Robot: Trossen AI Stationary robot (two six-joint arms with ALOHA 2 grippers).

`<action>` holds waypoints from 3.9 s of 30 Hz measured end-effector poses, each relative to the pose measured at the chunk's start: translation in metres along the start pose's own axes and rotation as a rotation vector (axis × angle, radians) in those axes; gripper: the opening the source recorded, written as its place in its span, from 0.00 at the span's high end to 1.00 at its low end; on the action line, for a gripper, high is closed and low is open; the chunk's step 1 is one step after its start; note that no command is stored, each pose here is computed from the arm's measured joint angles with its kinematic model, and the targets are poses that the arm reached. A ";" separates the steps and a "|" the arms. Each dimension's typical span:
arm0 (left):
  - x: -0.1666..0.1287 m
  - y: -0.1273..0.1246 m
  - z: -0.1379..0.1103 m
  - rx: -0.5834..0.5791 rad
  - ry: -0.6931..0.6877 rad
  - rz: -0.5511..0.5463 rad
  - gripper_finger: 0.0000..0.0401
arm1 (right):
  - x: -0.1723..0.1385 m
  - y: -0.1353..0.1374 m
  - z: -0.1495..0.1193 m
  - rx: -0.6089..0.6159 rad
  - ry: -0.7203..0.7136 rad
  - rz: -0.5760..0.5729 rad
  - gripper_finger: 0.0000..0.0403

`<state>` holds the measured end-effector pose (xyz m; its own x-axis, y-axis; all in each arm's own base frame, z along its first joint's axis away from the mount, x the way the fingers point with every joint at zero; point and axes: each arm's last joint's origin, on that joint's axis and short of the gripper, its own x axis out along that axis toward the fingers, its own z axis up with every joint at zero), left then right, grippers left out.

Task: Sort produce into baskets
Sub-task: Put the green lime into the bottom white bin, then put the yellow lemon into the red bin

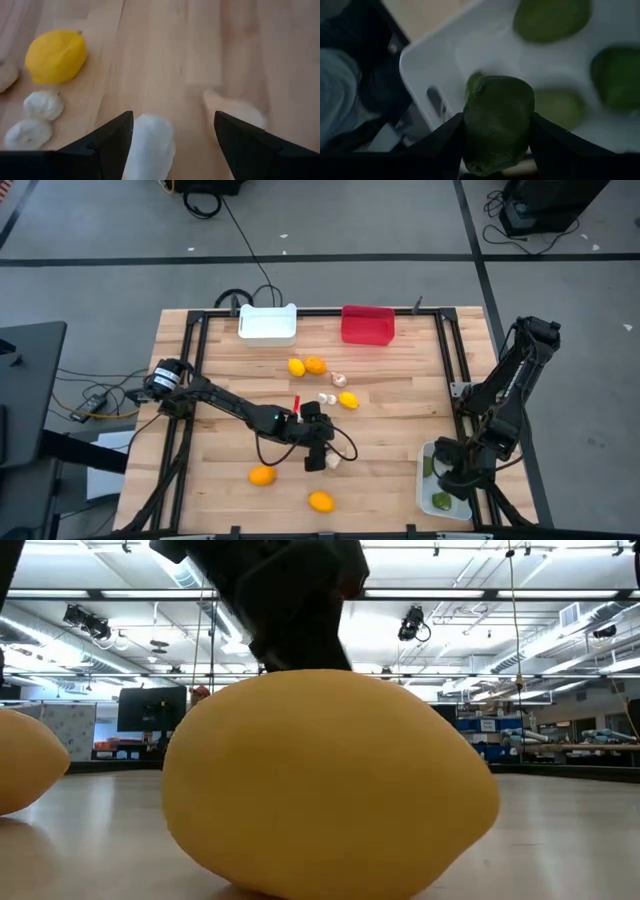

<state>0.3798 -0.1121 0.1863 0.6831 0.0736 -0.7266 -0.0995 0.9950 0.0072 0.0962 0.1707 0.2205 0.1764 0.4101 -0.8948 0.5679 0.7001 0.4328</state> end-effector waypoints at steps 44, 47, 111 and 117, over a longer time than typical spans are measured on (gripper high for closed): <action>-0.002 -0.007 -0.003 -0.054 -0.008 0.026 0.30 | 0.013 0.003 0.006 -0.249 -0.003 -0.053 0.42; -0.002 -0.006 -0.003 -0.054 -0.008 0.026 0.30 | 0.013 0.003 0.006 -0.237 -0.006 -0.056 0.42; -0.105 0.093 -0.002 0.202 0.137 0.249 0.30 | 0.040 -0.040 0.262 -0.292 -0.737 -0.295 0.31; -0.106 0.130 -0.029 0.061 0.094 0.241 0.30 | 0.050 -0.050 0.275 -0.294 -0.694 -0.315 0.34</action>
<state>0.2734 0.0074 0.2446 0.5747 0.3054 -0.7592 -0.2054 0.9519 0.2275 0.2981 -0.0047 0.1240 0.5565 -0.2193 -0.8014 0.4570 0.8863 0.0749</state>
